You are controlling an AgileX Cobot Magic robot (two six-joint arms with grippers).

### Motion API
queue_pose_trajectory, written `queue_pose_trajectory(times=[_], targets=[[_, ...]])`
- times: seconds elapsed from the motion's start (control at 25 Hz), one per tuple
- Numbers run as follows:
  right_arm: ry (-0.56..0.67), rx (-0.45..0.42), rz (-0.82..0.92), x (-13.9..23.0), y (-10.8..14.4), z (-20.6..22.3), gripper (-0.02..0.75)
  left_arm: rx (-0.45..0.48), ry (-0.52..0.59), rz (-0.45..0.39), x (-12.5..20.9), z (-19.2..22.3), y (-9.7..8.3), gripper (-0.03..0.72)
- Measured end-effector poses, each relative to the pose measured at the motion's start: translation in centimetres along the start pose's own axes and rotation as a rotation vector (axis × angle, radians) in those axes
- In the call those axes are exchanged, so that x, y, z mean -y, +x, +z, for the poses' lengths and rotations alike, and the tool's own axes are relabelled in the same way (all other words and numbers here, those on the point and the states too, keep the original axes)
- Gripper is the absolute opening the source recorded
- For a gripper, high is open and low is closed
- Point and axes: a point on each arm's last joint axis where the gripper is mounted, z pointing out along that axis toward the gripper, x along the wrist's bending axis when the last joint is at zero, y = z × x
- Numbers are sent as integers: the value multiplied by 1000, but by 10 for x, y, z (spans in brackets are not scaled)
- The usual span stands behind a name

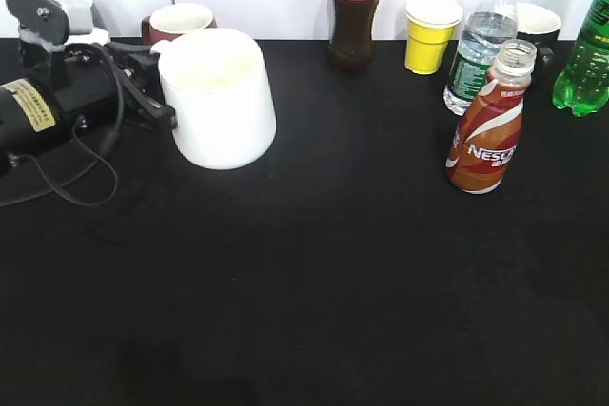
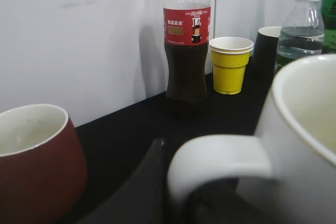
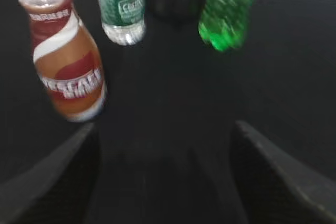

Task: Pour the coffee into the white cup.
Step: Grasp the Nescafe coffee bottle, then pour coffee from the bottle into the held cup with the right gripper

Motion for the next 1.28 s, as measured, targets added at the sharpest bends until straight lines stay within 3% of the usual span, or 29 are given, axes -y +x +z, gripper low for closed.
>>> queue_pose_trajectory(times=[0.08,0.16,0.36,0.48,0.6,0.88,0.96,1.08,1.28], targets=[[-36,-73,-95,18,11,21,582,0,0,-1,0,0,0,41],[-20,-128,-69,30,20,46,582,0,0,-1,0,0,0,41],[-38,-196,-2,62,29,85,582,0,1,-1,0,0,0,41],[-34,-239,2,78,34,104,650,1,4,0,1,0,0,41],[5,-254,2,89,37,123,655,5,6,3,1,0,0,41],[-167,-330,-55,48,47,168,652,12,16,9,2,0,-1,40],[-172,-352,-86,40,50,178,627,12,16,9,2,0,-1,40],[-154,-362,-101,39,51,180,529,12,17,9,2,0,-1,40],[-138,-360,-104,41,51,180,515,11,19,9,2,0,-1,39]])
